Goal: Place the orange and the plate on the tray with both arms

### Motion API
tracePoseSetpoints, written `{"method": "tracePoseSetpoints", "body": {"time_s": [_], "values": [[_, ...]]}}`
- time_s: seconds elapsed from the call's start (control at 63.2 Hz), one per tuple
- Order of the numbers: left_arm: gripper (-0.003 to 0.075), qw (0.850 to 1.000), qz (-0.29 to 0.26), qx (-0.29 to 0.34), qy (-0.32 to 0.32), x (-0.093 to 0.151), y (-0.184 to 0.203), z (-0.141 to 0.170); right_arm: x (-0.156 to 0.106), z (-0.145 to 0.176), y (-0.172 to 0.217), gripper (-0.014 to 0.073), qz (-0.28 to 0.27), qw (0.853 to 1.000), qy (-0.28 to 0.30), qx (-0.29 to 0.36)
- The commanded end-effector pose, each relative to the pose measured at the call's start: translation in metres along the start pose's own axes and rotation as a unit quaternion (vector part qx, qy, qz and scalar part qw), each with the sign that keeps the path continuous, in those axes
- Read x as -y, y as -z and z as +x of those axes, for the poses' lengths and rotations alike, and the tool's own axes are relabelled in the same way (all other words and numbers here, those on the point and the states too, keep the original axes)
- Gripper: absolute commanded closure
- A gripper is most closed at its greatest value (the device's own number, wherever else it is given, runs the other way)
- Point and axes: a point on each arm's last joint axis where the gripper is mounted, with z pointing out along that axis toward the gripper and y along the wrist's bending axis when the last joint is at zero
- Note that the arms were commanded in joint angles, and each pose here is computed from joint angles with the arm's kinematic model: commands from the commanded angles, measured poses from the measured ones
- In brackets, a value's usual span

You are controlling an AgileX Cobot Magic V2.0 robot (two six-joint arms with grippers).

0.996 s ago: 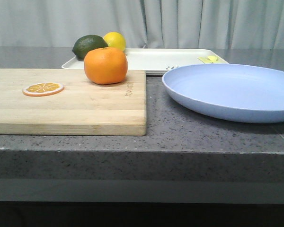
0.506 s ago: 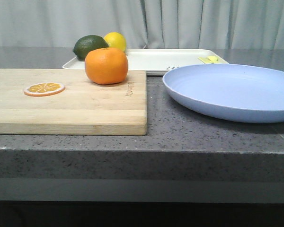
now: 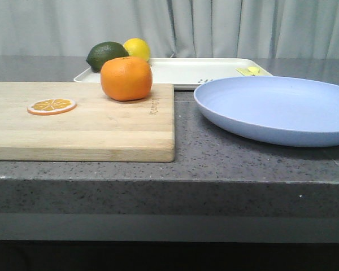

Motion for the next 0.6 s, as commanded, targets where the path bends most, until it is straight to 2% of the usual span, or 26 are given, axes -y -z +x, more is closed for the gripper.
{"method": "tracePoseSetpoints", "body": {"time_s": [0.0,0.047,0.127,0.19,0.237,0.332,0.411,0.49,0.585], "values": [[0.0737,1.0,0.001,0.021,0.004,0.0,-0.007,-0.01,-0.001,-0.011,-0.002,0.0702,-0.003,1.0,0.001,0.028],[0.0718,1.0,-0.005,0.012,-0.002,-0.001,-0.012,-0.009,-0.001,-0.012,-0.003,0.0662,-0.003,1.0,0.001,0.029],[0.0615,1.0,-0.015,0.002,-0.011,-0.004,-0.018,-0.009,-0.001,-0.012,-0.003,0.0525,-0.003,0.999,0.001,0.031],[0.0477,1.0,-0.017,-0.001,-0.012,-0.004,-0.021,-0.01,-0.001,-0.012,-0.003,0.0385,-0.003,0.999,0.003,0.032],[0.0329,1.0,-0.017,-0.002,-0.012,-0.004,-0.022,-0.01,-0.001,-0.012,-0.003,0.0223,-0.003,0.999,0.005,0.032],[0.0138,1.0,-0.018,-0.006,-0.012,-0.005,-0.026,-0.01,-0.001,-0.013,-0.003,0.0071,-0.003,0.999,0.005,0.032],[0.0087,1.0,-0.019,-0.012,-0.012,-0.005,-0.03,-0.01,-0.001,-0.013,-0.003,0.0005,-0.003,0.999,0.005,0.032],[0.0095,1.0,-0.017,-0.023,-0.009,-0.005,-0.035,-0.01,-0.001,-0.013,-0.003,0.0012,-0.003,0.999,0.005,0.032],[0.0099,0.999,0.013,-0.038,-0.024,0.002,-0.044,-0.009,-0.001,-0.012,-0.003,0.0012,-0.003,1.0,0.005,0.029]]}}
